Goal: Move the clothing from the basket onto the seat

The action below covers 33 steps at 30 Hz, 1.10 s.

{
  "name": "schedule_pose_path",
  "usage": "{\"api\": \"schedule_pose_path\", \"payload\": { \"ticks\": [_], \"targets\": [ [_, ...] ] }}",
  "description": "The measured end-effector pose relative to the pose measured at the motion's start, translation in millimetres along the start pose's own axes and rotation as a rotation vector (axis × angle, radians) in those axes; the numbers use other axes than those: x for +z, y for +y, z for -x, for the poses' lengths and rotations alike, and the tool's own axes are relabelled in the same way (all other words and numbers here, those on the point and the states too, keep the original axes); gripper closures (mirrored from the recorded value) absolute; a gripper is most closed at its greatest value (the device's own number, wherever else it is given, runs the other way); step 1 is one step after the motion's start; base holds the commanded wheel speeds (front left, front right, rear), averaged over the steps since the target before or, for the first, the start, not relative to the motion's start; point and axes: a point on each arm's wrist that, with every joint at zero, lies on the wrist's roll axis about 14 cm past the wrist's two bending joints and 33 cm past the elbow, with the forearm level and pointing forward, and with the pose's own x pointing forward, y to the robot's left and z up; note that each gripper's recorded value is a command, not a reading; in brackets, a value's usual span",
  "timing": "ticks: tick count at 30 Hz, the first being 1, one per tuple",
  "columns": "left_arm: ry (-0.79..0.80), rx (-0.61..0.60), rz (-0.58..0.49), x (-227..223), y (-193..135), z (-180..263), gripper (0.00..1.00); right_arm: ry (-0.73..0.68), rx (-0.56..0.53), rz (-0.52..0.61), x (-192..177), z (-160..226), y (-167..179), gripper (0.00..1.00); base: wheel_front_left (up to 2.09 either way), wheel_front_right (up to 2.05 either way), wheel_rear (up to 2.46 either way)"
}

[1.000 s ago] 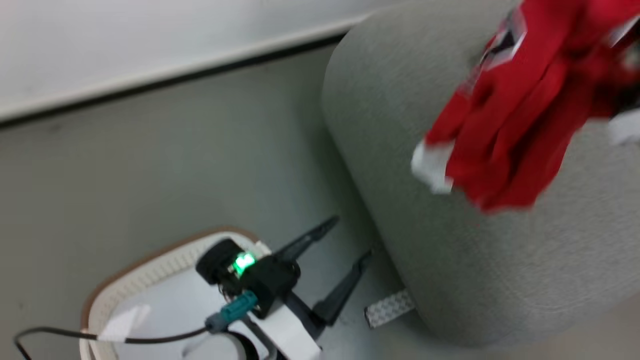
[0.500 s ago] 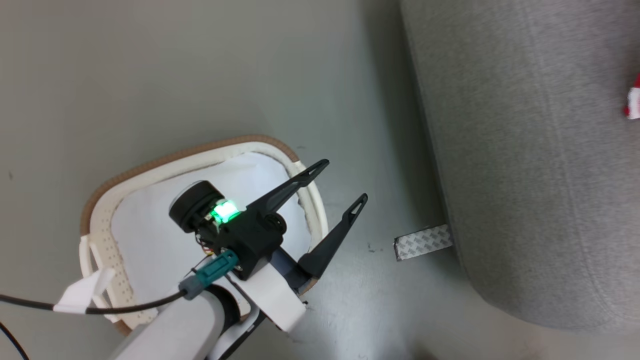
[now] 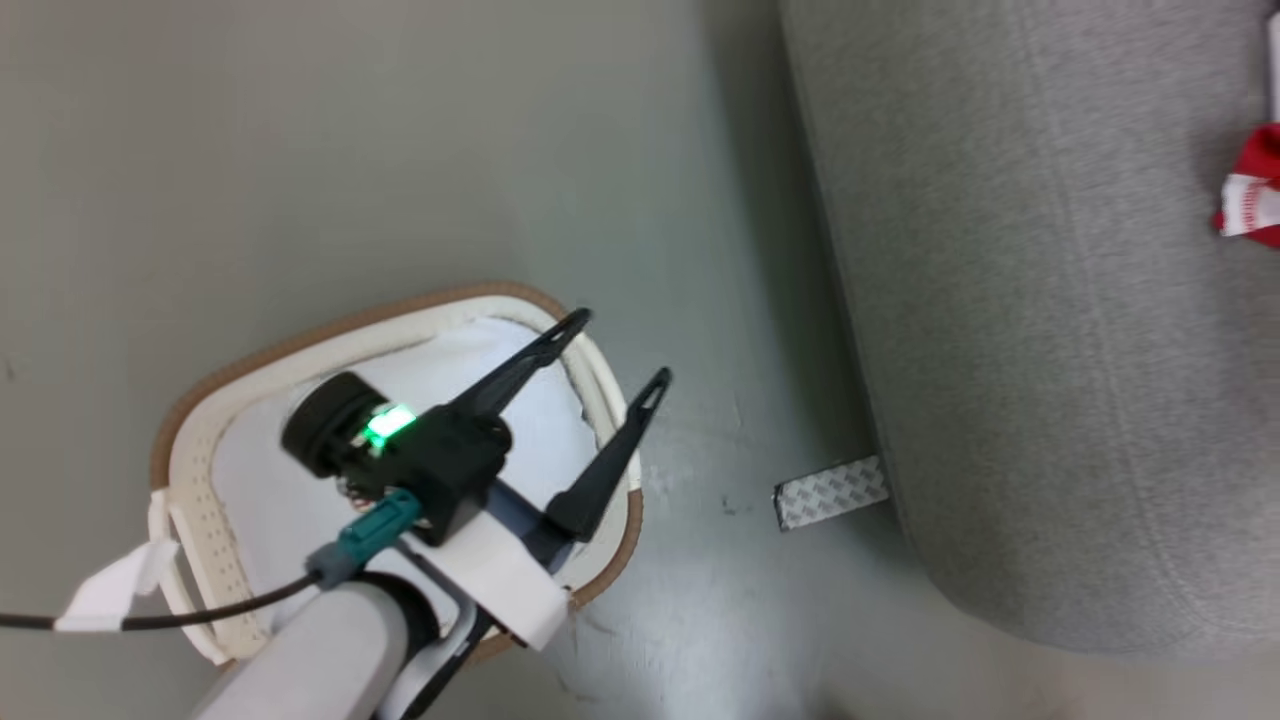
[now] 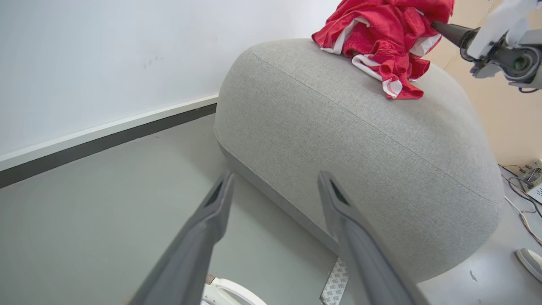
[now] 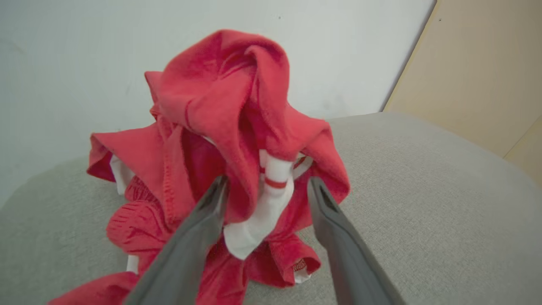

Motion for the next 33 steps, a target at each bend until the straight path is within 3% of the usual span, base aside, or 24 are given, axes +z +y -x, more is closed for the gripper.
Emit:
{"api": "schedule_pose_path", "payload": {
  "ticks": [7,16,25,33],
  "targets": [
    [-0.030,0.108,0.008,15,9,19,0.00,-0.082,0.061,0.018,19,50,6,0.00,0.00,0.00,0.00],
    [-0.117,0.356,0.014,37,22,76,0.00,-0.186,0.197,0.008,45,133,33,0.00,0.00,0.00,0.00],
    [-0.093,0.591,-0.017,37,17,155,0.00,-0.154,0.427,-0.027,29,209,85,0.00,0.00,0.00,0.00],
    [-0.144,0.722,-0.038,48,5,213,0.00,-0.143,0.563,-0.077,23,250,117,0.00,0.00,0.00,0.00]
  ]
}}
